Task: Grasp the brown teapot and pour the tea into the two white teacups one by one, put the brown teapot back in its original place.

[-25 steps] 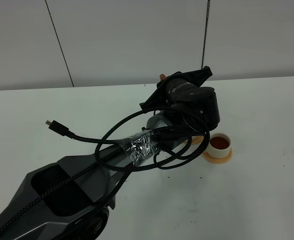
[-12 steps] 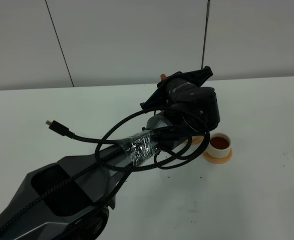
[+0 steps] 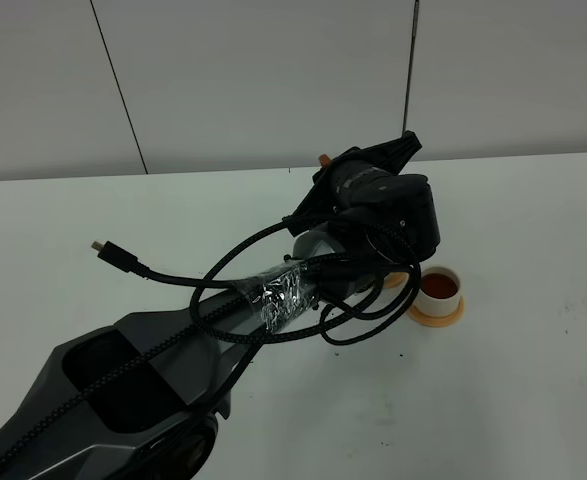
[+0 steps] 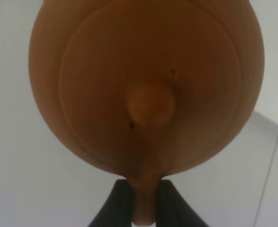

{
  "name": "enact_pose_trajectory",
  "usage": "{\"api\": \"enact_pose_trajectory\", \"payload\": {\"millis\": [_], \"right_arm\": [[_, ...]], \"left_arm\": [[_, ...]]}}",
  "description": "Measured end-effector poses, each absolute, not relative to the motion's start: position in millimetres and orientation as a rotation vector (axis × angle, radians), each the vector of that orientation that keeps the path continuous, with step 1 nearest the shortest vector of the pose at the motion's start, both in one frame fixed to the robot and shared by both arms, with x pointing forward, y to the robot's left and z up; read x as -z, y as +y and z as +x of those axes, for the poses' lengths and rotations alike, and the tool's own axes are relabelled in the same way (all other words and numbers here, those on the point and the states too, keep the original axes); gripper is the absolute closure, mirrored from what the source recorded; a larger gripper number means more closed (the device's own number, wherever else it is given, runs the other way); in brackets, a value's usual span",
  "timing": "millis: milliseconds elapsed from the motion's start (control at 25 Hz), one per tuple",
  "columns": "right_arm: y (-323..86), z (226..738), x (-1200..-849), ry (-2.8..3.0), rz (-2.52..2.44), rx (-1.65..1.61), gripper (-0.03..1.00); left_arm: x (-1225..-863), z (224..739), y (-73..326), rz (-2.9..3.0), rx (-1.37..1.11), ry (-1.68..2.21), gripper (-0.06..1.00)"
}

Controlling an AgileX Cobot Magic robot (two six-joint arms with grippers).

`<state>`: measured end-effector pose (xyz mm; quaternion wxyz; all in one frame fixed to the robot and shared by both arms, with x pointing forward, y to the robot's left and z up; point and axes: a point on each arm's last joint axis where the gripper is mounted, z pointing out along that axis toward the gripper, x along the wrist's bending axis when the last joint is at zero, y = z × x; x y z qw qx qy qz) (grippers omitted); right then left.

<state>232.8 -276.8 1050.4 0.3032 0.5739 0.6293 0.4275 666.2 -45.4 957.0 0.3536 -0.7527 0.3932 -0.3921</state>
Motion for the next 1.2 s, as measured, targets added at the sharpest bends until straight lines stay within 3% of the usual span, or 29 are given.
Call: {"api": "enact_pose_trajectory", "payload": {"millis": [440, 880, 1200], "right_arm": [[-277, 233, -1050, 1.668, 1.521, -1.133, 0.73], [-277, 233, -1050, 1.668, 1.521, -1.133, 0.73], [-277, 233, -1050, 1.668, 1.521, -1.133, 0.73]], "left_arm": [[-962, 661, -38, -2.105, 1.006, 0.810, 0.78], [-1038, 644, -7, -2.482, 1.028, 0.396, 0.78], [-1057, 631, 3, -2.783, 0.908, 0.162, 0.78]]}}
